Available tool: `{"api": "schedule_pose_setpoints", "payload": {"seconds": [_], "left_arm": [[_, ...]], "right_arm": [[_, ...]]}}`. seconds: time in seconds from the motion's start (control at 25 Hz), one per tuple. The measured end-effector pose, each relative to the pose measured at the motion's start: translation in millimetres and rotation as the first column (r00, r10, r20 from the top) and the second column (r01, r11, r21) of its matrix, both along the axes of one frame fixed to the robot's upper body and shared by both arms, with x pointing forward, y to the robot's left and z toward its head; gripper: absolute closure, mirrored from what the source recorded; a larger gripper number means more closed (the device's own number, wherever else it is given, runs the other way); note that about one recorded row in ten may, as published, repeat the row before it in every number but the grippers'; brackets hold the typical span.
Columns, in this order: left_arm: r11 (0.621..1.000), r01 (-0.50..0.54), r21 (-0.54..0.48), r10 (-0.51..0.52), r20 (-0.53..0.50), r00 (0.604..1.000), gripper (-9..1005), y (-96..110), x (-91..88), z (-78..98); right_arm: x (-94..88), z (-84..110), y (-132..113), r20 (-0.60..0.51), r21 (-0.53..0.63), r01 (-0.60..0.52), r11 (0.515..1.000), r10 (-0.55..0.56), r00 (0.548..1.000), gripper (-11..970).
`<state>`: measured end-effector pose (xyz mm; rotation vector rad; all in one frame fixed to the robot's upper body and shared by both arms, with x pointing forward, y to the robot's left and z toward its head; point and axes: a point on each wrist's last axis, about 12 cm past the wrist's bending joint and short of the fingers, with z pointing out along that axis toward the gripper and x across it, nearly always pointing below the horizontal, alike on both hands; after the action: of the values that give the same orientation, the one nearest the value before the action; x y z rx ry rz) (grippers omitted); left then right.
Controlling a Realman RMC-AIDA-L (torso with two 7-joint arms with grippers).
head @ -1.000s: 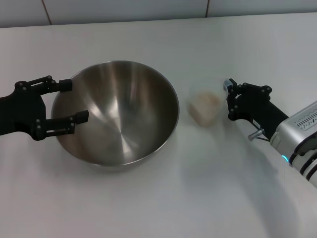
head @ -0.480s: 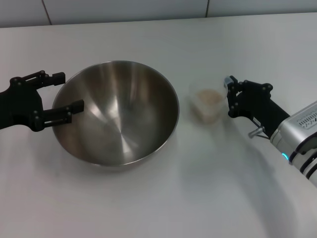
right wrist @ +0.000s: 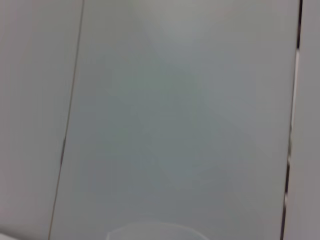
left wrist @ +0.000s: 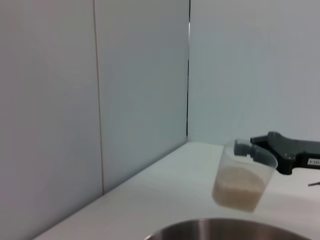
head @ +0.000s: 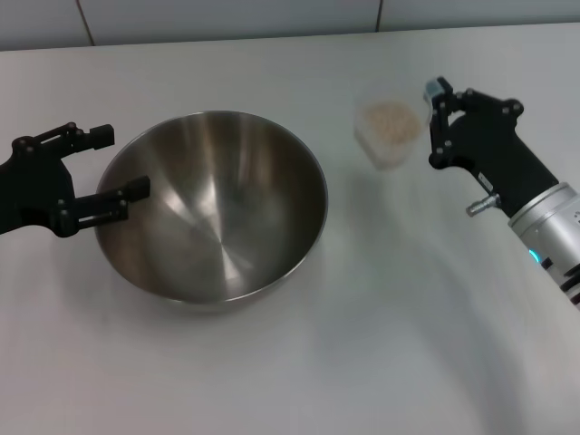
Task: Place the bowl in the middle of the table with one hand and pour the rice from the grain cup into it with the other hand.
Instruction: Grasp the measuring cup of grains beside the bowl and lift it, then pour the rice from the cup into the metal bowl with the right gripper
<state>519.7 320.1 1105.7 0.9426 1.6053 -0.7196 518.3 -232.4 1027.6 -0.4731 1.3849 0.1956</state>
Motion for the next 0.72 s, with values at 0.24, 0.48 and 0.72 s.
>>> {"api": "schedule_pose_setpoints", "payload": {"seconds": [0.24, 0.48, 0.72], "left_arm": [[1.0, -0.019, -0.019, 0.019, 0.034, 0.999, 181, 5, -3.0, -0.2], [0.999, -0.012, -0.031, 0.014, 0.04, 0.999, 181, 6, -5.3, 0.9], [0.999, -0.023, -0.039, 0.025, 0.044, 0.999, 181, 8, -5.4, 1.3]], "right_arm": [[10.4, 13.5, 14, 0.152, -0.163, -0.004, 0.987, 0.029, 0.988, 943], [23.3, 24.9, 30, 0.256, -0.302, -0.002, 0.953, 0.083, 0.963, 943], [26.4, 29.6, 41, 0.381, -0.507, 0.063, 0.86, 0.158, 0.911, 944]]}}
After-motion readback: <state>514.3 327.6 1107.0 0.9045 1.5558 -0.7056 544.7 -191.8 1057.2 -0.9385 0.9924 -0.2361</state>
